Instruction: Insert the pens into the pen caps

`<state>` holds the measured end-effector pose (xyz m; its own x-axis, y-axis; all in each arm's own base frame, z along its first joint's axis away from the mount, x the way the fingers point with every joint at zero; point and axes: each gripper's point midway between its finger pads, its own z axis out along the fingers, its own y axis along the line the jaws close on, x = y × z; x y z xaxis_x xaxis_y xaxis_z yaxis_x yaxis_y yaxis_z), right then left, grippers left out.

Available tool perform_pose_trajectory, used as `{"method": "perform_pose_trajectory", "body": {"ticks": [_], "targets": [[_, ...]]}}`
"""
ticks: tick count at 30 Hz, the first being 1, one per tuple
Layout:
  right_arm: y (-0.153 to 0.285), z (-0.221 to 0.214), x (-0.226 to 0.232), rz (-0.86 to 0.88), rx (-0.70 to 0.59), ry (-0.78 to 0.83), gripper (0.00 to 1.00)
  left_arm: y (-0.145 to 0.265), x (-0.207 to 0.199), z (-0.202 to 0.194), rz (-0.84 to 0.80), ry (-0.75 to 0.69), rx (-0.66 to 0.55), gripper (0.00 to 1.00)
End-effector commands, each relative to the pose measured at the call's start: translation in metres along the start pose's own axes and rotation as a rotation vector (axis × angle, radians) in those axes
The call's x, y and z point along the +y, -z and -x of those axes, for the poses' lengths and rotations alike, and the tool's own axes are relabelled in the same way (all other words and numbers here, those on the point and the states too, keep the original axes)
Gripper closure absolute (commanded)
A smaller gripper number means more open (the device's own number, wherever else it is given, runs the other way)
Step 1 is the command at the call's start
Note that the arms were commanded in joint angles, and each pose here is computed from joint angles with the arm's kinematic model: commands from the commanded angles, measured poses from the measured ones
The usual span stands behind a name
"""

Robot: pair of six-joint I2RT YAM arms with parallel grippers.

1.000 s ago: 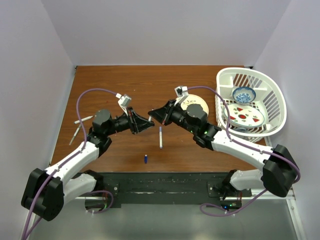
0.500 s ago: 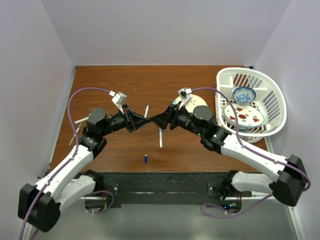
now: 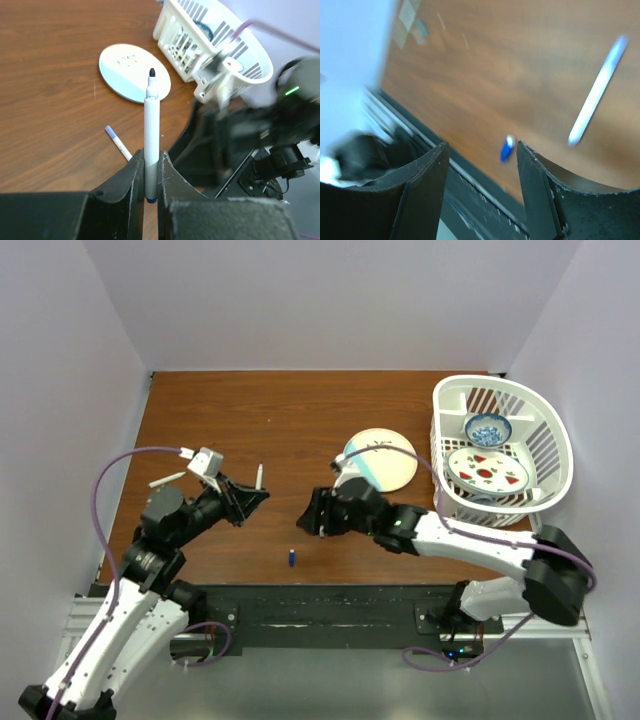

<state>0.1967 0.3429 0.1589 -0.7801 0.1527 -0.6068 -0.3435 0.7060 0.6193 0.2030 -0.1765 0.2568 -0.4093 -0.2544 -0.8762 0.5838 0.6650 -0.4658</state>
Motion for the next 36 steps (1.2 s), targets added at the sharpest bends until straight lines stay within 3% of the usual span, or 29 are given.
{"method": "perform_pose_trajectory", "body": {"ticks": [1,8,19,26,30,34,36], "targets": [[-0.037,-0.035,-0.003,-0.105,0.103,-0.034,0.41,0.028,-0.011,0.017,-0.010,-0.079,-0.107,1.00],[-0.072,-0.065,-0.021,-0.243,0.179,-0.148,0.48,0.058,-0.029,0.036,-0.050,-0.133,-0.250,1.00],[-0.082,-0.093,-0.034,-0.396,0.231,-0.073,0.50,0.055,-0.026,0.033,-0.040,-0.132,-0.225,1.00],[-0.087,-0.115,-0.052,-0.507,0.269,0.014,0.56,0.058,-0.030,0.034,-0.053,-0.142,-0.238,1.00],[-0.089,-0.124,-0.053,-0.535,0.295,0.064,0.66,0.057,-0.028,0.034,-0.046,-0.136,-0.235,1.00],[-0.086,-0.120,-0.050,-0.519,0.292,0.085,0.98,0.053,-0.025,0.032,-0.035,-0.128,-0.223,1.00],[-0.082,-0.106,-0.044,-0.506,0.255,0.104,1.00,0.049,-0.022,0.030,-0.029,-0.117,-0.210,1.00]]}}
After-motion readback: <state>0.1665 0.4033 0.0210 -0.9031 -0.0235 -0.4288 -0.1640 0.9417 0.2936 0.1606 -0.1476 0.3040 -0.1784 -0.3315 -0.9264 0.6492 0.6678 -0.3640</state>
